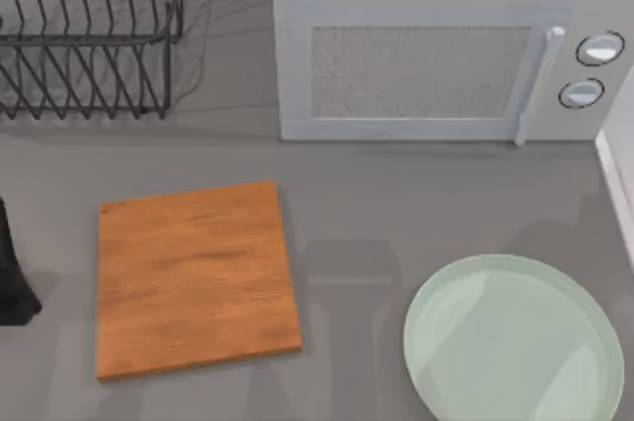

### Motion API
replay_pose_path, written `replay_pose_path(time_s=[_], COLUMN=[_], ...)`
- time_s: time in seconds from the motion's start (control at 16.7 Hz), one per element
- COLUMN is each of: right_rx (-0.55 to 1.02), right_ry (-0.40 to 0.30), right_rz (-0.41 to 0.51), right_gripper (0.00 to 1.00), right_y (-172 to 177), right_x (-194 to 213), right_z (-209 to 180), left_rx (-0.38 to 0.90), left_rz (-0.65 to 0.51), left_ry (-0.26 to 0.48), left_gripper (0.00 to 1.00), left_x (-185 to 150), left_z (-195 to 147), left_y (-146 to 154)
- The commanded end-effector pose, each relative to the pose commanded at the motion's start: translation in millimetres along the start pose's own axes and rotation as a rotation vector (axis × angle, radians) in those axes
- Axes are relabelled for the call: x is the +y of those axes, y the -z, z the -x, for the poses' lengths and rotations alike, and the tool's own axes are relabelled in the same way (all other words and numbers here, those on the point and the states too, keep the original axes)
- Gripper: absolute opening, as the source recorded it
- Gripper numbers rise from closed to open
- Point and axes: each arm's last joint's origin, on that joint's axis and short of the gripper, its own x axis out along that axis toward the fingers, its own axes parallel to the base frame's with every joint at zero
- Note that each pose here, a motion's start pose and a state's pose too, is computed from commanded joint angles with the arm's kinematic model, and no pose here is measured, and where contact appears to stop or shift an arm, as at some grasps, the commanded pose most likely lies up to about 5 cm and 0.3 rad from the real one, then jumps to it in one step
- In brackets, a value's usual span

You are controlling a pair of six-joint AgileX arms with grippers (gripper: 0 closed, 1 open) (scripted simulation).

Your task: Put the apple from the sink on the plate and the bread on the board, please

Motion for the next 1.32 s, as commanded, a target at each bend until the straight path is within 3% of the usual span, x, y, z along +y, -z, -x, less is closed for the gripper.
replay_pose_path(time_s=[0.3, 0.9, 1.2, 1.32], right_rx=[0.005, -0.009, 0.0, 0.0], right_ry=[-0.002, 0.004, 0.0, 0.0], right_rz=[0.004, 0.0, 0.0, 0.0], right_gripper=[1.0, 1.0, 1.0, 0.85], right_y=[-1, -3, 0, 0], right_x=[2, -1, 0, 0], right_z=[-7, -144, -155, -155], left_rx=[0.0, 0.0, 0.0, 0.0], left_rz=[0.0, 0.0, 0.0, 0.0], left_ry=[0.0, 0.0, 0.0, 0.0], left_gripper=[1.0, 1.0, 1.0, 1.0], left_x=[0, 0, 0, 0], left_z=[0, 0, 0, 0], left_y=[0, 0, 0, 0])
